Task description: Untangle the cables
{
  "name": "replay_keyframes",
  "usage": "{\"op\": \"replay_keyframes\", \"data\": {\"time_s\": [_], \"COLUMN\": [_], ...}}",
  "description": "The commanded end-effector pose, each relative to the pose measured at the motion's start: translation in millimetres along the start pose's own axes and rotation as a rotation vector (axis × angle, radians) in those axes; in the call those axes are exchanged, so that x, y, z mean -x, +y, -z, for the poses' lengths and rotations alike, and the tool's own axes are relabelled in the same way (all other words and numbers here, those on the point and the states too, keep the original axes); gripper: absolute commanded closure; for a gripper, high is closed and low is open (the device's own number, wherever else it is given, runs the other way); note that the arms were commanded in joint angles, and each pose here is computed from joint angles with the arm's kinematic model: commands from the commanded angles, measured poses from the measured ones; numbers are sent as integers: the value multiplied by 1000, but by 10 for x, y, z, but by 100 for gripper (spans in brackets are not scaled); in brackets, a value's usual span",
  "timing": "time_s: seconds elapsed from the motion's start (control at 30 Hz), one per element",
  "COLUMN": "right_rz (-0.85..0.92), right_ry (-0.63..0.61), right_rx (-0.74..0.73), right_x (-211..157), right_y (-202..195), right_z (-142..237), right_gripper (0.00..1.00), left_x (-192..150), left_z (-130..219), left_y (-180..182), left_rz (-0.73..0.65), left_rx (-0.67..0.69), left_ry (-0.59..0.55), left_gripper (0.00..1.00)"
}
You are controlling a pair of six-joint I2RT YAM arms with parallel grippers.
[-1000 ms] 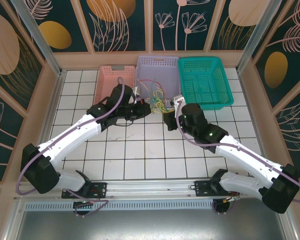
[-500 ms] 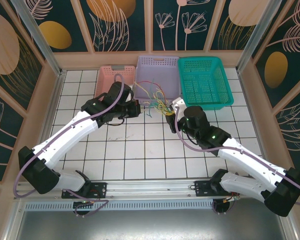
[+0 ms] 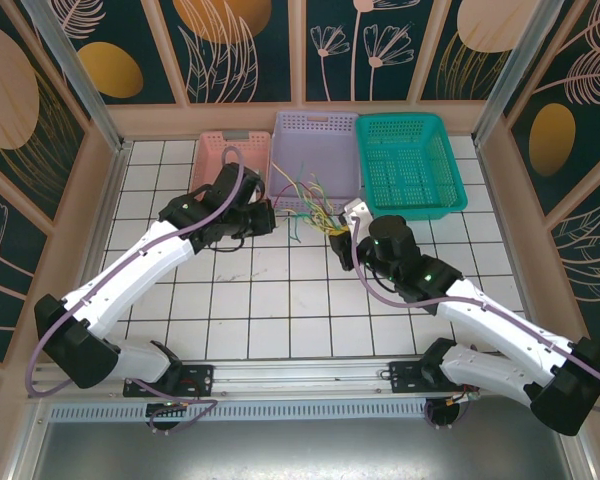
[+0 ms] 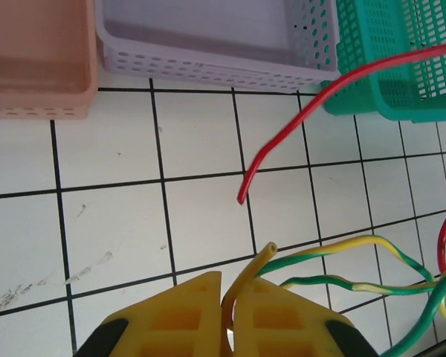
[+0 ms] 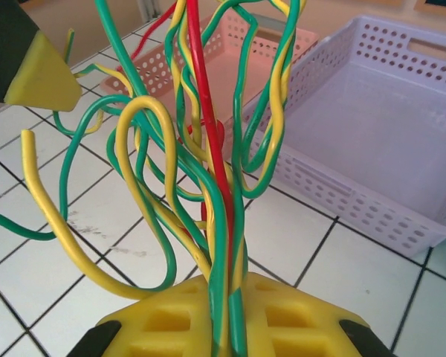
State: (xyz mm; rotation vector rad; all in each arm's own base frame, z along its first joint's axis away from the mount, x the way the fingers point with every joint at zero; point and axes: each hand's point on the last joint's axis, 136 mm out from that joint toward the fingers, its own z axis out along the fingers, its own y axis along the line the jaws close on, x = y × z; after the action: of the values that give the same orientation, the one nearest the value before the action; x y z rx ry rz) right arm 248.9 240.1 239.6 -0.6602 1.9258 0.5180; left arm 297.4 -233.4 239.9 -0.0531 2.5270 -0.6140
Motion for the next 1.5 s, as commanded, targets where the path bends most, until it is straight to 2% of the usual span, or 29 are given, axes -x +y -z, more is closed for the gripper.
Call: {"op": "replay_keyframes", "data": {"time_s": [0.0,0.07,0.17,0.3,0.37,0.43,0.53,0.6,0.77,0.93,1.13,1.27,1.37,1.47], "right_rz": [-66,-78,-92,-125,-143,-165,-197,-214,-246,-265,-278,-286,-289,-286], "right_ry": [67,73,92,108,106,105,107,119,128,144,143,146,140,150], "right_rx": [-172,-143,-86,-48,-41,-38,-25,-25,16,30,55,68,90,103], "right_x": [-269,-300,-361,-425,-435,-445,-461,-499,-531,-547,-527,-525,-515,-544], "right_y": [-373,-326,-229,-159,-147,-144,-119,-116,-42,-10,36,61,95,121], "right_z": [163,171,165,151,143,129,93,63,-17,-100,-144,-123,-71,-16], "right_gripper": [100,100,100,100,100,100,100,100,100,100,100,100,100,100], "left_x": [265,284,281,215,162,26,-173,-237,-300,-311,-293,-266,-221,-88], "left_z": [353,389,377,295,204,74,-40,-34,-47,-65,-117,-208,-292,-305], "left_y": [1044,1072,1072,990,826,533,209,111,-41,-159,-153,-79,62,248], "left_rz": [153,180,221,277,314,380,535,595,610,664,692,680,655,641], "left_rx": [394,385,349,273,160,-43,-313,-397,-430,-457,-453,-408,-330,-271], "left_ry": [-152,-163,-159,-130,-103,-33,40,44,71,88,88,63,31,-27], "left_gripper": [90,89,73,72,63,54,46,41,31,28,39,65,79,100]}}
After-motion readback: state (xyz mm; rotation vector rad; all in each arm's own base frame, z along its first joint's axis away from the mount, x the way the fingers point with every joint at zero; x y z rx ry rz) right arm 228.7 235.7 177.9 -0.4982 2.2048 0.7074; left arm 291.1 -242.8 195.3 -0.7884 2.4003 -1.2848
